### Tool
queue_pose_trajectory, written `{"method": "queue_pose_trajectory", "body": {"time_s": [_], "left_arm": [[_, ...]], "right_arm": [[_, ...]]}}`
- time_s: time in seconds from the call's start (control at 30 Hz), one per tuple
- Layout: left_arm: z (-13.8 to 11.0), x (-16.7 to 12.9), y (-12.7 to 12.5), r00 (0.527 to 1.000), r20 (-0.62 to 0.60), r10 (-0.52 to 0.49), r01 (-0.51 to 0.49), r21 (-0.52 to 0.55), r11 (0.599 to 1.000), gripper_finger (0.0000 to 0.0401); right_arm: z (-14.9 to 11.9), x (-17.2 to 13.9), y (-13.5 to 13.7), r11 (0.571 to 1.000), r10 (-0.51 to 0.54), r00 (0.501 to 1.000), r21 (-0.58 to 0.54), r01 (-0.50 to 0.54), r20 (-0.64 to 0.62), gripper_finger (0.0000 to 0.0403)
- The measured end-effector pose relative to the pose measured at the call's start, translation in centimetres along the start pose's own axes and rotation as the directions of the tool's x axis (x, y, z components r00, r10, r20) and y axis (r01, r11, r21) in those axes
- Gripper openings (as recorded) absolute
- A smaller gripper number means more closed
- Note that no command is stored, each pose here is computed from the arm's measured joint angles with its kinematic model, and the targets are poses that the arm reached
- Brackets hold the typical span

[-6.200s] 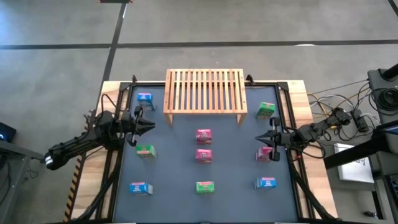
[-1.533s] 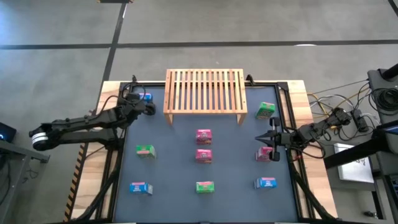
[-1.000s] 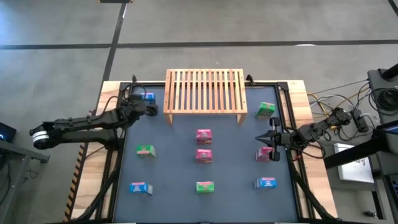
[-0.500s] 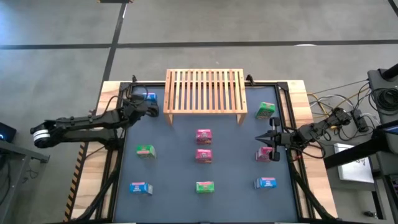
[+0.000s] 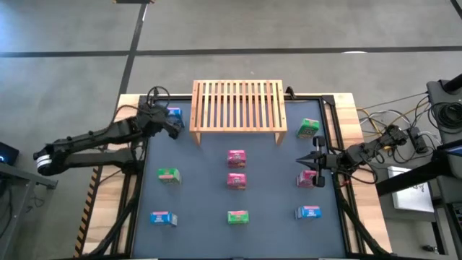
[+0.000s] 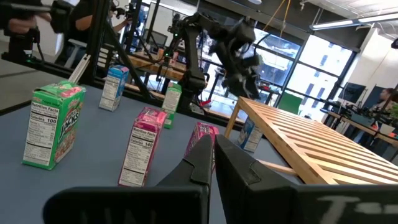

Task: Stack cereal on shelf
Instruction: Put the top blue cereal box on the shelf

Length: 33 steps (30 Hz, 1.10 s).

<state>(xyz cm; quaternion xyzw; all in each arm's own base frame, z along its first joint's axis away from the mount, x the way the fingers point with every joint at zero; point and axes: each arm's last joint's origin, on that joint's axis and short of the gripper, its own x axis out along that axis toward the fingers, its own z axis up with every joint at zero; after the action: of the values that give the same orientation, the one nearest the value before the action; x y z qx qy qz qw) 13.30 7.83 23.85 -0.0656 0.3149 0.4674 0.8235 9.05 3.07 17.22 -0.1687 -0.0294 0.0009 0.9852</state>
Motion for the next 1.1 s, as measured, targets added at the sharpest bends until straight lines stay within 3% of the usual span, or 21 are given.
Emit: {"method": "queue_pose_trajectory", "body": {"time_s": [0.13, 0.27, 0.5, 0.6, 0.83, 1.1], "left_arm": [[2.4, -1.7, 0.3, 0.998, 0.002, -0.067, 0.066, 0.142, 0.988, 0.0400], [4.2, -2.7, 0.7, 0.997, -0.051, -0.065, 0.076, 0.268, 0.960, 0.0400], [5.1, -1.2, 1.0, 0.975, -0.199, -0.103, 0.179, 0.413, 0.893, 0.0398], [5.1, 0.1, 1.8, 0.967, -0.247, -0.062, 0.170, 0.441, 0.881, 0.0393], [4.9, 2.9, 3.9, 0.930, -0.358, -0.083, 0.239, 0.419, 0.876, 0.0382], [4.6, 5.4, 4.4, 0.902, -0.424, -0.082, 0.290, 0.454, 0.843, 0.0378]], "right_arm": [[0.0, 0.0, 0.0, 1.000, -0.001, 1.000, 0.000, 0.001, 0.000, 0.0009], [0.0, 0.0, 0.0, 1.000, 0.000, 1.000, 0.000, 0.000, 0.000, 0.0009], [0.0, 0.0, 0.0, 1.000, -0.001, 1.000, 0.000, 0.001, 0.000, 0.0009], [0.0, 0.0, 0.0, 1.000, 0.000, 1.000, 0.000, 0.000, 0.000, 0.0009], [0.0, 0.0, 0.0, 1.000, 0.000, 1.000, 0.000, 0.000, 0.000, 0.0009], [0.0, 0.0, 0.0, 1.000, 0.000, 1.000, 0.000, 0.000, 0.000, 0.0009]]}}
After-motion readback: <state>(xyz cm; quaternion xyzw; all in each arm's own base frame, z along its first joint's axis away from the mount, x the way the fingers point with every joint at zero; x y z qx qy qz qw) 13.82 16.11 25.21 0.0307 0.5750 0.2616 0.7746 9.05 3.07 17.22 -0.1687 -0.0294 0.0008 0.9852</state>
